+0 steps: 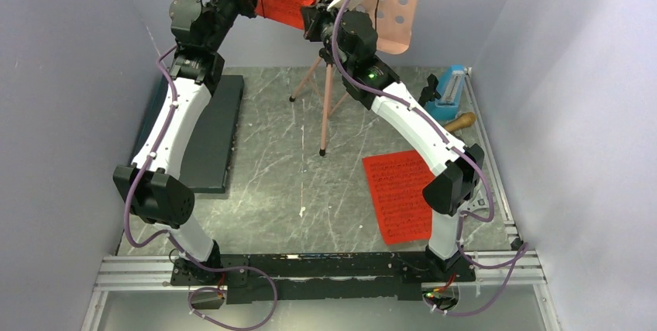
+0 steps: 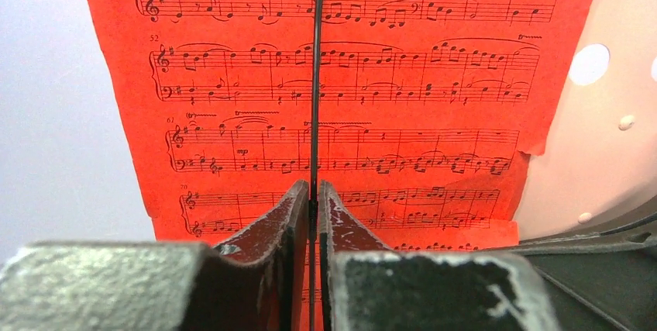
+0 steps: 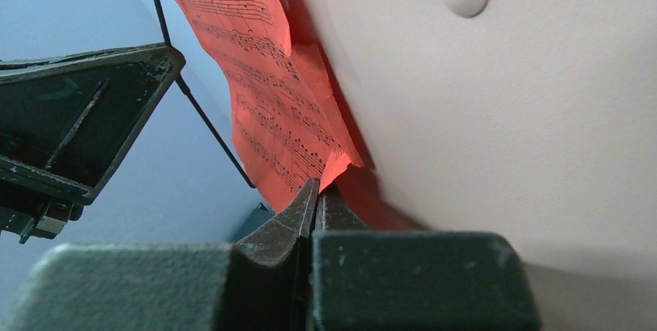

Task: Pack up the instrument practice props

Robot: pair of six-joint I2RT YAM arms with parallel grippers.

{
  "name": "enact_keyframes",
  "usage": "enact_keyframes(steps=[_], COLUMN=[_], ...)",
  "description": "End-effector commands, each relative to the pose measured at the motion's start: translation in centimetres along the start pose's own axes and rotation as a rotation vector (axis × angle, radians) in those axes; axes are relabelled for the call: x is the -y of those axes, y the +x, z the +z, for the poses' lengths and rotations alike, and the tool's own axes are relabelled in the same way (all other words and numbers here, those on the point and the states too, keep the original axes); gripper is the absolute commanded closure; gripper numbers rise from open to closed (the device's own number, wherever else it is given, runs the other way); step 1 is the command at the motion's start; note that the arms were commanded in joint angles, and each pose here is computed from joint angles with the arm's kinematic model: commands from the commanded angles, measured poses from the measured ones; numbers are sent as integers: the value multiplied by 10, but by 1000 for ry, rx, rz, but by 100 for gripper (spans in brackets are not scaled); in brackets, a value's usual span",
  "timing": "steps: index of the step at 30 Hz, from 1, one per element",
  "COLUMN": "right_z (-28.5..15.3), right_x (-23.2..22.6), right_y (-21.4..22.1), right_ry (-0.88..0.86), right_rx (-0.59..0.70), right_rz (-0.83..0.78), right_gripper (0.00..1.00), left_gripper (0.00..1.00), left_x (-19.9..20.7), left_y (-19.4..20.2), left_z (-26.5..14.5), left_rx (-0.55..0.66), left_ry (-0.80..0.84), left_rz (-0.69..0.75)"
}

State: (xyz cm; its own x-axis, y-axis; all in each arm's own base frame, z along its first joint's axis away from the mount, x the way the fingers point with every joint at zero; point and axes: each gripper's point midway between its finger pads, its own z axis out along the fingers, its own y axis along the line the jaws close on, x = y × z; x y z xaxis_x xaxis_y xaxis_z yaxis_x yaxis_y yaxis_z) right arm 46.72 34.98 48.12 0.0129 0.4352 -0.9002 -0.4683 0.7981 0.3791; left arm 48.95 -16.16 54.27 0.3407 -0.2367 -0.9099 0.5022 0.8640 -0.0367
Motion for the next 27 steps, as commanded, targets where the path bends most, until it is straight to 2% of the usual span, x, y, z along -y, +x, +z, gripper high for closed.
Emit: enact_keyframes(steps=[1, 4, 8, 13, 16, 27], right_z=[-6, -5, -5, -7, -8, -19], right_x=[-8, -9, -10, -10, -10, -1], right_y=[-33, -31, -30, -34, -36, -46], right_ry=[-26, -27, -34, -33, -36, -16], right_rx=[81, 71, 68, 78, 83, 104], right_rz=[11, 8, 10, 1, -2, -5], right_gripper=[100, 100, 100, 100, 100, 100], left_gripper=[75, 67, 68, 82, 97, 97], left_x=[15, 11, 12, 10, 11, 17], left_y=[-37, -34, -33, -28, -29, -46], left_z=[3, 6, 9, 10, 9, 6], left_rx=[108, 109, 117, 111, 113, 161], left_ry=[62, 48, 58, 52, 57, 71], left_rz=[30, 31, 24, 16, 17, -15])
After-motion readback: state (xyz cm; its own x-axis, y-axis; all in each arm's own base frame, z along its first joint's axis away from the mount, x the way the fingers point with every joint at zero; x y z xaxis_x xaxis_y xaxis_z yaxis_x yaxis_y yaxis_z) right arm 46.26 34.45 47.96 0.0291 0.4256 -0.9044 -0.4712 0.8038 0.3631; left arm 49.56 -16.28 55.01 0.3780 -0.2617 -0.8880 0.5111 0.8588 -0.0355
